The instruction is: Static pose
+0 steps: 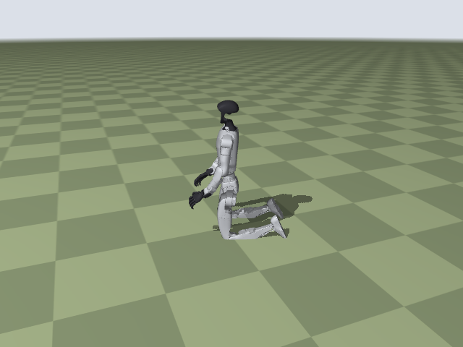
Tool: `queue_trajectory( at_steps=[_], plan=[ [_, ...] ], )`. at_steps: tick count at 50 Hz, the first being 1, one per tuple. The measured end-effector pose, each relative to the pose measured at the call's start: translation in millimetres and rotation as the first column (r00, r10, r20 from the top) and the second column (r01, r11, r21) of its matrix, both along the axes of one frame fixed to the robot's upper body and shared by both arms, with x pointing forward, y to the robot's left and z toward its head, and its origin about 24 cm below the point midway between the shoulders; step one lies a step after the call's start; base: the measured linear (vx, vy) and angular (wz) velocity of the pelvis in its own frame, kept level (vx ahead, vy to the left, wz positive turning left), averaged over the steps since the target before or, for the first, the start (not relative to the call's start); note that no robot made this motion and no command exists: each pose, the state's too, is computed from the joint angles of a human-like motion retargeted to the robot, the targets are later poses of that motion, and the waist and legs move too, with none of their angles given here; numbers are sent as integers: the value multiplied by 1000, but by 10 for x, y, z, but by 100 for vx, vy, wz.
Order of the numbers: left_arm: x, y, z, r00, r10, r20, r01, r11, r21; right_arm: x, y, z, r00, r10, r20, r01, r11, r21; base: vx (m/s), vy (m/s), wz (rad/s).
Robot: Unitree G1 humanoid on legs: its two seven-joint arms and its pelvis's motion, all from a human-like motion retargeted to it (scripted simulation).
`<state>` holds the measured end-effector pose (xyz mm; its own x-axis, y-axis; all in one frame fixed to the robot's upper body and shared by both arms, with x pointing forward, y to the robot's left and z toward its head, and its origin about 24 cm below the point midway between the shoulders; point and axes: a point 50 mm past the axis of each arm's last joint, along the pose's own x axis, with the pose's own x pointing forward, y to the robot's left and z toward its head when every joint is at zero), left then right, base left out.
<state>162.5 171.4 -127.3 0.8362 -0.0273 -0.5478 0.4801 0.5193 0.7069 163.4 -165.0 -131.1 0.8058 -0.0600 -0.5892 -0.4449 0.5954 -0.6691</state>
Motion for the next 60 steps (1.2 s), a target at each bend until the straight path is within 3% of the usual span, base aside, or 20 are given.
queue_trajectory(
  at_steps=[60],
  plan=[
    [113, -246, 51, 998, -62, 34, 64, 996, -58, -80, -192, -24, 1000, -16, -27, 15, 999, -40, 0, 0, 0]
  ],
)
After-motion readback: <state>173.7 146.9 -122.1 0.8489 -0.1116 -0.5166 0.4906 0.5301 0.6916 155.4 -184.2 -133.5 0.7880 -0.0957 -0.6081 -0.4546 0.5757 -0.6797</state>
